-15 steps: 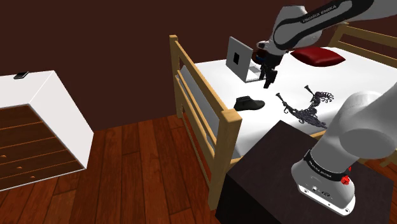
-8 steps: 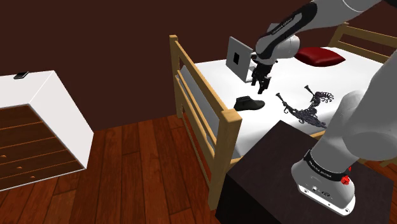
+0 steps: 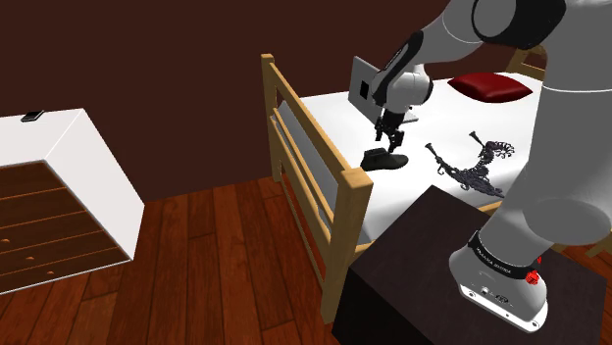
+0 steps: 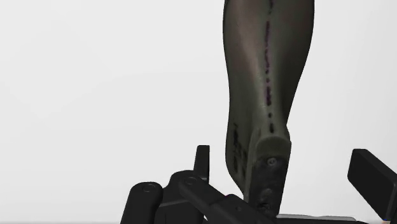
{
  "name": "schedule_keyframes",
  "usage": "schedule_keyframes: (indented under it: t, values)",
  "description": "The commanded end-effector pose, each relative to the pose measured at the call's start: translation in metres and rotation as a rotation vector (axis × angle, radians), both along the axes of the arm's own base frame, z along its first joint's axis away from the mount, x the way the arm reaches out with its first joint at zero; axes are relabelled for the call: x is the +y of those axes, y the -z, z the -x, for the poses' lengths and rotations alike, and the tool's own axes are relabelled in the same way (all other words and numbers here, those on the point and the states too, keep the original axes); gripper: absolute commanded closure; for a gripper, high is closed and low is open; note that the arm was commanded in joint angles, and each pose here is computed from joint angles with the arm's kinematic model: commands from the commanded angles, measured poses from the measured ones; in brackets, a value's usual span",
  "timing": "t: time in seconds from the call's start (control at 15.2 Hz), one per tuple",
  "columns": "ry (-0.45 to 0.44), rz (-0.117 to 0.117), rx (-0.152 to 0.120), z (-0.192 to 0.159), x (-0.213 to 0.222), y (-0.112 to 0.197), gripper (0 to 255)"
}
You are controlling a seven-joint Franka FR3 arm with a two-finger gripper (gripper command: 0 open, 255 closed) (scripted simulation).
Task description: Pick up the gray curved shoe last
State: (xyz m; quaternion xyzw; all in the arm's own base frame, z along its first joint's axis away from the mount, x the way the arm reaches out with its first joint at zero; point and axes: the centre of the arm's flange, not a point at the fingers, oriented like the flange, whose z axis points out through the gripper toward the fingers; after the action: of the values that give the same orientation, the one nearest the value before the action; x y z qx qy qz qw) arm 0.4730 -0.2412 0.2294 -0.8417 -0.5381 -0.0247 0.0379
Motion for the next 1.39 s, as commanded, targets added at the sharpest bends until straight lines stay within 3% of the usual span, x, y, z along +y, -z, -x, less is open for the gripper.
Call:
schedule_keyframes:
  t: [0.0,0.4,0.46,1.06,1.32]
  values:
    - [-0.006,-0.001,-0.001,0.001,-0.002,0.013,0]
    - [-0.006,-0.001,-0.001,0.001,-0.002,0.037,0]
    - [-0.006,-0.001,-0.001,0.001,-0.002,0.037,255]
    - [-0.006,-0.001,-0.001,0.001,-0.002,0.037,255]
    - [-0.006,-0.001,-0.001,0.001,-0.002,0.016,255]
